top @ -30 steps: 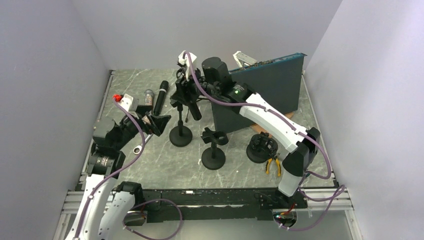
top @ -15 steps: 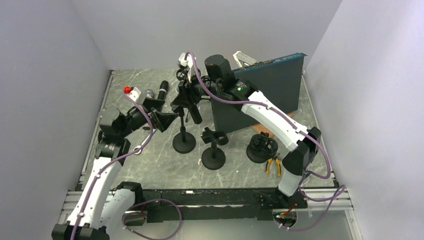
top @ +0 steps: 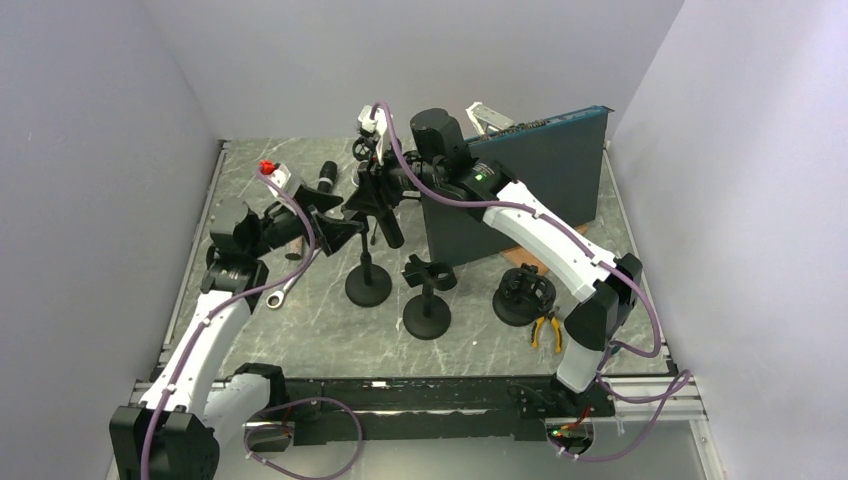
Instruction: Remove the microphone from the stand
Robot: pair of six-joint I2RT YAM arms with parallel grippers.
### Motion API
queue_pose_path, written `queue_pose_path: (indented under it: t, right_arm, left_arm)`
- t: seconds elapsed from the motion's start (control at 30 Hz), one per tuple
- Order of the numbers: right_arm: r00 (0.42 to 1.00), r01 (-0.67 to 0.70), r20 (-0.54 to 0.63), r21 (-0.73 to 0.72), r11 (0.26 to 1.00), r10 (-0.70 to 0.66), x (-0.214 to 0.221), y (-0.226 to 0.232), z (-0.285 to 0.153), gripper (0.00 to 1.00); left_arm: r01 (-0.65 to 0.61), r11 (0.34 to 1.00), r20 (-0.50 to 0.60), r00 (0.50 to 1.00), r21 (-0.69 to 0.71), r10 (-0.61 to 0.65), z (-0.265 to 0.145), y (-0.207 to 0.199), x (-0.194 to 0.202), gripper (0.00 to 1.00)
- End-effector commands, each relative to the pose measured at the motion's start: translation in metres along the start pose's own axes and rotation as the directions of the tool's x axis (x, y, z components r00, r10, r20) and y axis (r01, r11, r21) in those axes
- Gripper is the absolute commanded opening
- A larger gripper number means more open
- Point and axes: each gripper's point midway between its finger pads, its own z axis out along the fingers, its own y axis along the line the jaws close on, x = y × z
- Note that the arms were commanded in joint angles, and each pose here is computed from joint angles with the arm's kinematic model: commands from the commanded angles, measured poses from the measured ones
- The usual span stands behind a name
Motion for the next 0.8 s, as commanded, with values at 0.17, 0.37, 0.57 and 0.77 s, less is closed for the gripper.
queue_pose_path:
  t: [0.17, 0.37, 0.57, 0.77]
  right_arm:
    - [0.998, 0.014, 0.068, -0.058, 0.998, -0.01, -0.027, 0.014, -0.001, 0.0]
    - [0.998, 0.018, 0.068, -0.03, 0.999, -0.016, -0.031, 0.016, 0.001, 0.0]
    - [0.991, 0.032, 0.125, 0.145, 0.989, -0.051, -0.063, 0.002, -0.024, 0.0]
    - [0.959, 0.044, 0.253, 0.312, 0.949, -0.128, -0.1, 0.003, -0.086, 0.0]
  left_arm:
    - [-0.033, 0.996, -0.005, 0.999, 0.078, 0.034, 0.007, -0.005, -0.014, 0.65]
    - [-0.024, 0.995, -0.03, 0.999, 0.1, 0.027, 0.008, -0.006, -0.008, 0.0]
    - [0.011, 0.998, -0.085, 0.996, 0.06, -0.006, 0.006, 0.002, 0.008, 0.0]
    - [0.002, 0.998, -0.079, 0.997, 0.055, 0.002, 0.004, 0.001, 0.008, 0.0]
